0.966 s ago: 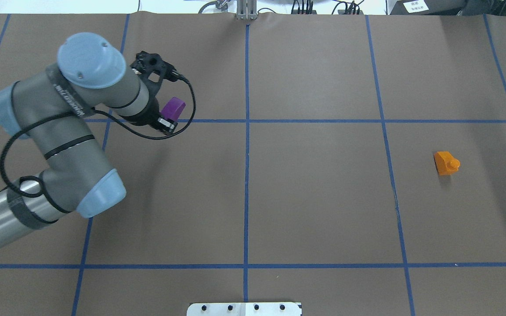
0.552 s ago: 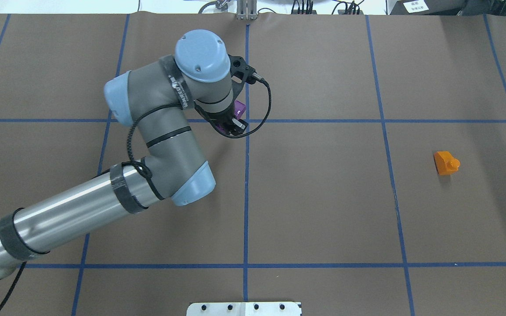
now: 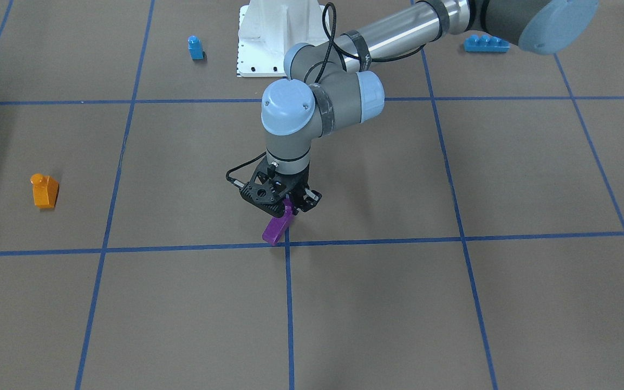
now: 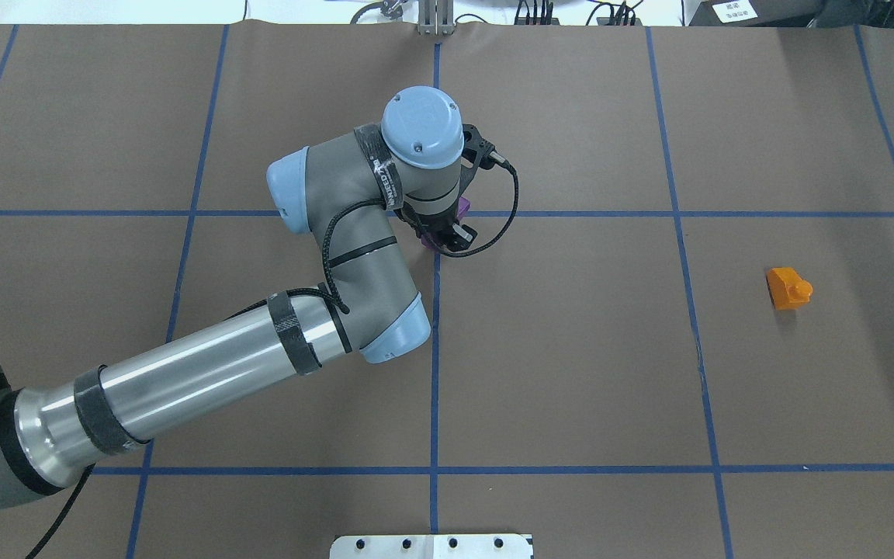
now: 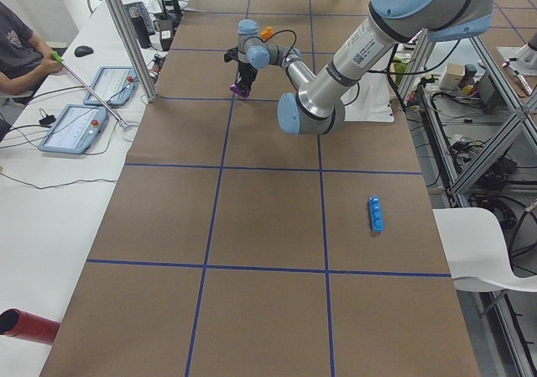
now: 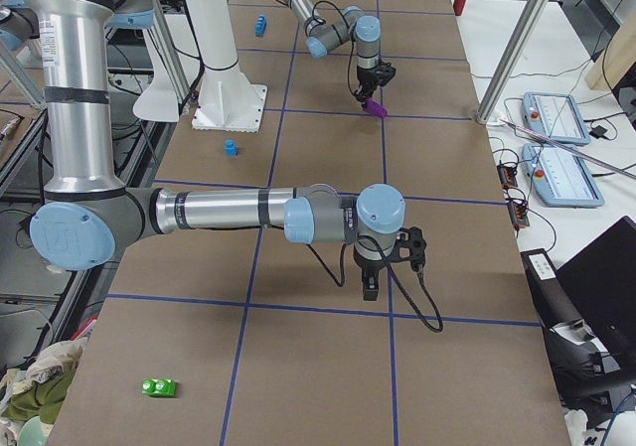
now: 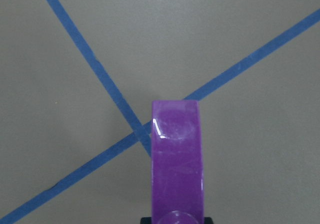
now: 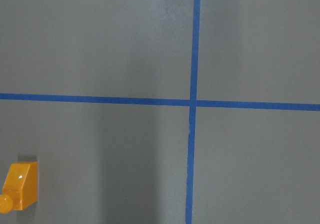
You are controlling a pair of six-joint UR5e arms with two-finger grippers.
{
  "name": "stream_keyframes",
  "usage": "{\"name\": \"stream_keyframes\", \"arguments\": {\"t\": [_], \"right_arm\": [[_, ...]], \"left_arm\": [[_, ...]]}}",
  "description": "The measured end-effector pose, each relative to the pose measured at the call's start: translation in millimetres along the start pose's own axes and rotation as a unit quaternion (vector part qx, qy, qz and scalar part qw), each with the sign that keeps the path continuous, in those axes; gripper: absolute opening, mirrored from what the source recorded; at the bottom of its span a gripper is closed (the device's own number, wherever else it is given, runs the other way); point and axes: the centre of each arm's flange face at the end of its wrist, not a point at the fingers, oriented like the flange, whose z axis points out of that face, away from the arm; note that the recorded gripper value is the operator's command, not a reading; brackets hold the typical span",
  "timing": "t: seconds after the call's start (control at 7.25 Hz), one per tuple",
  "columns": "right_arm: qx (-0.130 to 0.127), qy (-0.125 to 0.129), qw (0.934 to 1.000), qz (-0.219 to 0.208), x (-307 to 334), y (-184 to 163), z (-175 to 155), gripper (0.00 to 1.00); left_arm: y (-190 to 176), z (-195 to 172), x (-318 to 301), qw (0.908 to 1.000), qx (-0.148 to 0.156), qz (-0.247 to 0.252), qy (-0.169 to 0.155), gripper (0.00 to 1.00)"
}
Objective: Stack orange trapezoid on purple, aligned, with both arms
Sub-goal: 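Carry the purple block with the left gripper to the table center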
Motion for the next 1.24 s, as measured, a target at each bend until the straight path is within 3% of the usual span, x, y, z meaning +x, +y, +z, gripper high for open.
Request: {"name": "stream_keyframes", "arguments": {"t": [0.14,0.28,0.41,0.97,1.24], "right_arm": [[0.000,-0.005,1.0000,0.000,-1,0,1,1.00],[-0.001,-0.008,1.0000,0.000,-2,0,1,1.00],[-0.001,-0.010,0.9999,0.000,-2,0,1,1.00],[-0.002,-0.021,0.9997,0.013,-7,-1,1,1.00],[0.001,-0.027,0.9991,0.032,-41,-6,1,1.00]], "left_arm": [[1,7,0,1.0000,-0.004,0.001,-0.004,0.17],[3,13,1,0.9999,-0.007,0.004,-0.007,0.51],[4,15,2,0.9999,-0.009,0.007,-0.008,1.00],[-4,4,3,1.0000,-0.001,0.007,-0.005,1.00],[-27,-38,-10,0.9999,0.013,-0.006,-0.005,1.00]]}}
